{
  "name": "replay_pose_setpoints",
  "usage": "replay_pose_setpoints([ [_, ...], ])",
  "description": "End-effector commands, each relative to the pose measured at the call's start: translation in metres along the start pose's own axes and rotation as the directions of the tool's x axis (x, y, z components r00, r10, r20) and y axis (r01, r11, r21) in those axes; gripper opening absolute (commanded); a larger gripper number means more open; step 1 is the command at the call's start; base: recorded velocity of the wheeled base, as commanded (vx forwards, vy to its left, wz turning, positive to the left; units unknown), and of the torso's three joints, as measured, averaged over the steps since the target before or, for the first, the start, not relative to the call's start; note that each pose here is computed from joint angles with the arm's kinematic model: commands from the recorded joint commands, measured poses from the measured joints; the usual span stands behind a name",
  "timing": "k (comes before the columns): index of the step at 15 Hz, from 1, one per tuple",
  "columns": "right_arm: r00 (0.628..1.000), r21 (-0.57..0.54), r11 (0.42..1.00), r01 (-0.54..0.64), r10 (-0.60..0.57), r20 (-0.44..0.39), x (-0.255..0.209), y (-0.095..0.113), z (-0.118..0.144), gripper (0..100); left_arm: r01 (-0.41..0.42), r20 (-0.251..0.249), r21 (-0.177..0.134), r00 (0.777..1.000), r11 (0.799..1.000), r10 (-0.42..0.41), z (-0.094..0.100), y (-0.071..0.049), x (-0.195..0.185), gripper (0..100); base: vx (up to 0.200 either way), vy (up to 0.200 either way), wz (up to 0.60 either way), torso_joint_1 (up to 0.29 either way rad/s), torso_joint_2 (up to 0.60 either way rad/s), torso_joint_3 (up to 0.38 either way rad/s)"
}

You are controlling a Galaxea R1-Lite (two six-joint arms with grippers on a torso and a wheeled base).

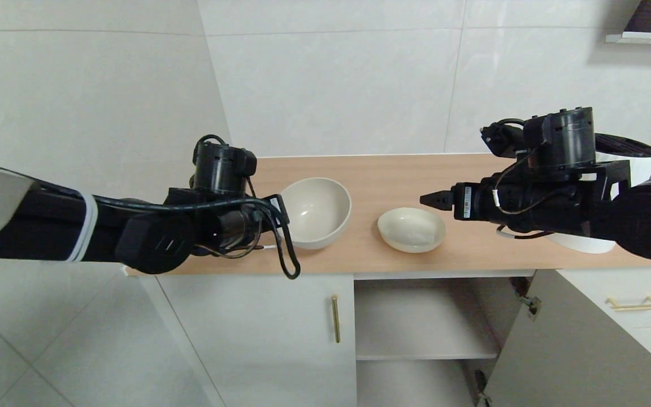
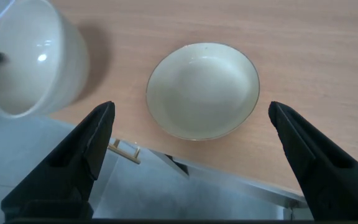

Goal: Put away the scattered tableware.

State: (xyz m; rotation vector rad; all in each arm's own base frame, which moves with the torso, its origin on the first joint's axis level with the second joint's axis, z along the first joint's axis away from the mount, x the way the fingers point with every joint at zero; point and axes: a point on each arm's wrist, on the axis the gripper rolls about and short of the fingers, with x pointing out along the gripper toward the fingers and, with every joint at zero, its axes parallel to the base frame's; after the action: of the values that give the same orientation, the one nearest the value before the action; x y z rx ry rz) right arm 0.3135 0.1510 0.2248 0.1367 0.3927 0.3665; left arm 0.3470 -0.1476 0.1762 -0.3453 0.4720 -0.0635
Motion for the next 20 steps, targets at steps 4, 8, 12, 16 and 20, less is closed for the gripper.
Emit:
replay_pose_setpoints([
  [4, 0.983, -0.014, 0.985, 0.171, -0.172, -0.069, 0.033, -0.006, -0.009, 100, 0.159, 0.006, -0.021, 0.987, 0.987, -0.159, 0.017, 0.001, -0.051, 0, 0.0, 0.0, 0.0, 0.0, 0.0, 0.0],
  [8, 0.958, -0.007, 0.963, 0.268, -0.267, -0.102, 0.062, -0.016, -0.021, 100, 0.156, 0.004, -0.021, 0.988, 0.987, -0.156, 0.016, 0.001, -0.05, 0, 0.0, 0.0, 0.0, 0.0, 0.0, 0.0],
  [12, 0.944, -0.011, 0.954, 0.301, -0.299, -0.138, 0.086, -0.028, -0.034, 100, 0.156, 0.0, -0.02, 0.988, 0.988, -0.156, 0.015, 0.001, -0.049, 0, 0.0, 0.0, 0.0, 0.0, 0.0, 0.0],
  [16, 0.941, -0.014, 0.953, 0.304, -0.302, -0.154, 0.093, -0.03, -0.039, 100, 0.156, 0.001, -0.021, 0.988, 0.987, -0.156, 0.016, 0.001, -0.049, 0, 0.0, 0.0, 0.0, 0.0, 0.0, 0.0],
  [20, 0.937, -0.012, 0.952, 0.306, -0.304, -0.173, 0.101, -0.031, -0.047, 0, 0.156, 0.0, -0.02, 0.988, 0.988, -0.156, 0.015, 0.001, -0.049, 0, 0.0, 0.0, 0.0, 0.0, 0.0, 0.0],
])
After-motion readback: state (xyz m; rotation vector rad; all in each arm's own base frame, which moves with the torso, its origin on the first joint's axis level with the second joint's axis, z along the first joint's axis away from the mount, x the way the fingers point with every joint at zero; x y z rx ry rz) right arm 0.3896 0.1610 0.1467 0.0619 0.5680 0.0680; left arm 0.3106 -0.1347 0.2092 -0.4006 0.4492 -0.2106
